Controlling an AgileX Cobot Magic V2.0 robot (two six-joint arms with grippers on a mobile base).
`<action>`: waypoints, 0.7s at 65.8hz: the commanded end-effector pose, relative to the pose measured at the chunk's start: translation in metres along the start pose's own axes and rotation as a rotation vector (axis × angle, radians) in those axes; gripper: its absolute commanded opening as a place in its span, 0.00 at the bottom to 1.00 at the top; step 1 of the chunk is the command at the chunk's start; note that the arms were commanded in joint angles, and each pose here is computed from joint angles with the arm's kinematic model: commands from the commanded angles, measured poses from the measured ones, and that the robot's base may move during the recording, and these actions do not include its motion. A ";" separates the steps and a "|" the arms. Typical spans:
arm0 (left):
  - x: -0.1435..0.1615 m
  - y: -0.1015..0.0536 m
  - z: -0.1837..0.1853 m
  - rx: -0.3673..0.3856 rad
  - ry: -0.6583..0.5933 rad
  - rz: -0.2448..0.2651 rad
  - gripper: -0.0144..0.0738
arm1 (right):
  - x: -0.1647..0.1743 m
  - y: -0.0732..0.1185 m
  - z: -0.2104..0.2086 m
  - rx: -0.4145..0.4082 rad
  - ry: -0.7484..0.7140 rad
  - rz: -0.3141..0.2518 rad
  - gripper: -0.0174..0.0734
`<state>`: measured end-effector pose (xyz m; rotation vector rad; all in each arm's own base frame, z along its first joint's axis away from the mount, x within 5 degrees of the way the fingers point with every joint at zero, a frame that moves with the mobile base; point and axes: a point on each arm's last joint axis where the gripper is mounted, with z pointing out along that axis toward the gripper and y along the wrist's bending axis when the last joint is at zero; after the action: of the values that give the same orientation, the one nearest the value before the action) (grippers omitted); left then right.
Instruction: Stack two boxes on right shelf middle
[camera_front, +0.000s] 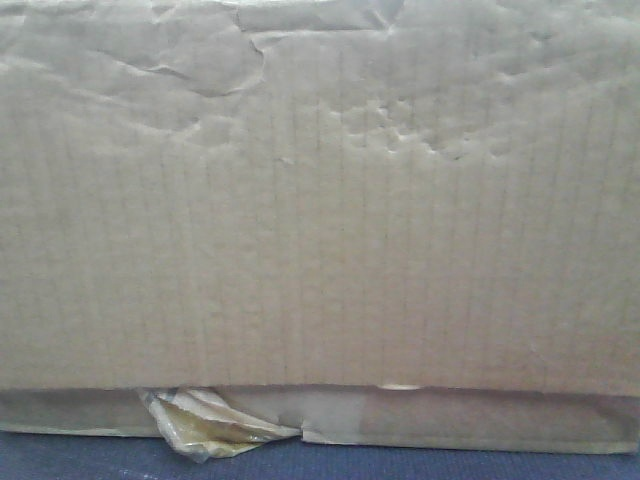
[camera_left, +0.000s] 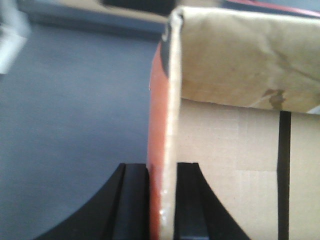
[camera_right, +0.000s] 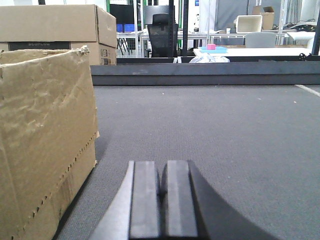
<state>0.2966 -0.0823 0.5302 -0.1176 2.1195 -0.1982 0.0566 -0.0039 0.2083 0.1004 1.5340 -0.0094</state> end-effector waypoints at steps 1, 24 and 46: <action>0.015 -0.026 0.014 0.028 0.043 0.013 0.04 | -0.002 0.000 0.000 0.003 -0.018 -0.004 0.01; 0.097 -0.046 0.076 -0.041 0.368 0.032 0.04 | -0.002 0.000 0.000 0.003 -0.018 -0.004 0.01; 0.140 -0.043 0.103 -0.060 0.523 0.035 0.04 | -0.002 0.000 0.000 0.003 -0.018 -0.004 0.01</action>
<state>0.3111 -0.1537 0.3680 -0.0618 2.6677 -0.1134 0.0566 -0.0039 0.2083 0.1004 1.5340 -0.0094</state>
